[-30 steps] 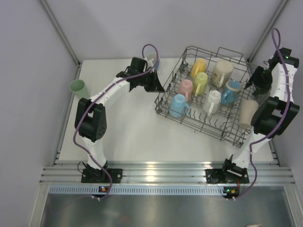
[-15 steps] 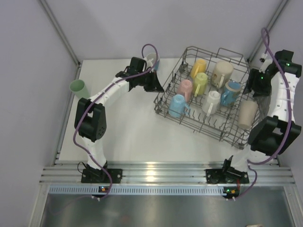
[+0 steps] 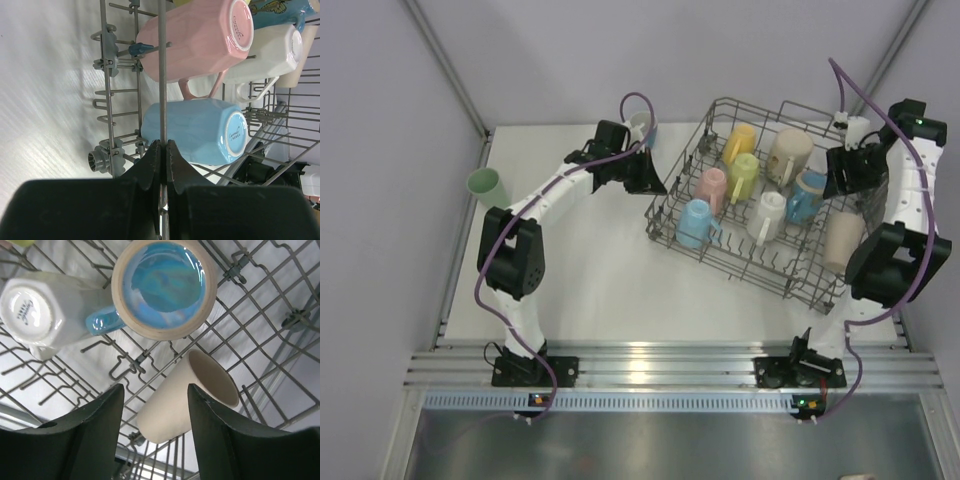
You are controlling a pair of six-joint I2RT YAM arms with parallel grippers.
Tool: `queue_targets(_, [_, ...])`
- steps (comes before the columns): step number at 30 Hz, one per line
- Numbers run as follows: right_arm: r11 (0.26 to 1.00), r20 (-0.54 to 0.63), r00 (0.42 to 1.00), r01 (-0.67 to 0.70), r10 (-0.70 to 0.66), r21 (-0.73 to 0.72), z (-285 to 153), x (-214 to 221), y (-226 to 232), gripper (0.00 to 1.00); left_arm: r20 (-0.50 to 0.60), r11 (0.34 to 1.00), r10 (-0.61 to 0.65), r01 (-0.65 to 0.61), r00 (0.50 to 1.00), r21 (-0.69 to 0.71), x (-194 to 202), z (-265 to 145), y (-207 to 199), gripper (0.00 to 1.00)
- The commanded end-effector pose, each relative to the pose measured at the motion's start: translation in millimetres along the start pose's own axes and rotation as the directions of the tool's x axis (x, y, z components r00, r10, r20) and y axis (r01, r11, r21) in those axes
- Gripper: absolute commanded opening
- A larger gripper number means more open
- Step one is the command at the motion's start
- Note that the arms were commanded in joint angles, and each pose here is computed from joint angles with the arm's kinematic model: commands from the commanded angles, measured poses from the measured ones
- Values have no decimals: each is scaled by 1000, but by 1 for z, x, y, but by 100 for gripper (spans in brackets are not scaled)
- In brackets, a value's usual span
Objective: Load the cups into the dish rack
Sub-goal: Grab a cup with the right arm
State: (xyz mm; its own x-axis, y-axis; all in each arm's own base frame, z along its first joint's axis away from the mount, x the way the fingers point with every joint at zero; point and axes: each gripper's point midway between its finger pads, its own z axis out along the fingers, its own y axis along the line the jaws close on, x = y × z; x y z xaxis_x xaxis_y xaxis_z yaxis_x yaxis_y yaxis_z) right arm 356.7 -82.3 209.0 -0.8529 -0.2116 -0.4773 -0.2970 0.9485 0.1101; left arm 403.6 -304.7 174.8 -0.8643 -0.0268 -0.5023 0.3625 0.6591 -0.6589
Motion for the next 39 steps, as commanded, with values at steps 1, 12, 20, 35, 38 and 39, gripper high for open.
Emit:
queue_targets(1, [991, -48, 990, 128, -130, -47, -12, 5, 1, 55, 143, 992, 119, -122, 983, 12, -35, -29, -26, 0])
queue_targets(12, [985, -162, 978, 111, -132, -133, -8, 65, -11, 55, 154, 984, 173, -178, 973, 20, -32, -28, -47, 0])
queue_targets(20, [986, -176, 974, 126, -144, -113, 2, 55, -29, 55, 121, 981, 190, -193, 974, 12, -17, -15, -47, 0])
queue_targets(35, [971, -305, 928, 171, -216, -167, 31, 69, -26, 55, 132, 982, 186, -187, 974, -5, -22, -14, -46, 0])
queue_targets(38, [972, -317, 925, 163, -211, -170, 30, 75, -25, 53, 132, 982, 187, -187, 973, -8, -23, -12, -44, 0])
queue_targets(39, [972, -312, 927, 160, -209, -175, 30, 76, -23, 52, 132, 983, 185, -186, 974, -9, -24, -11, -43, 0])
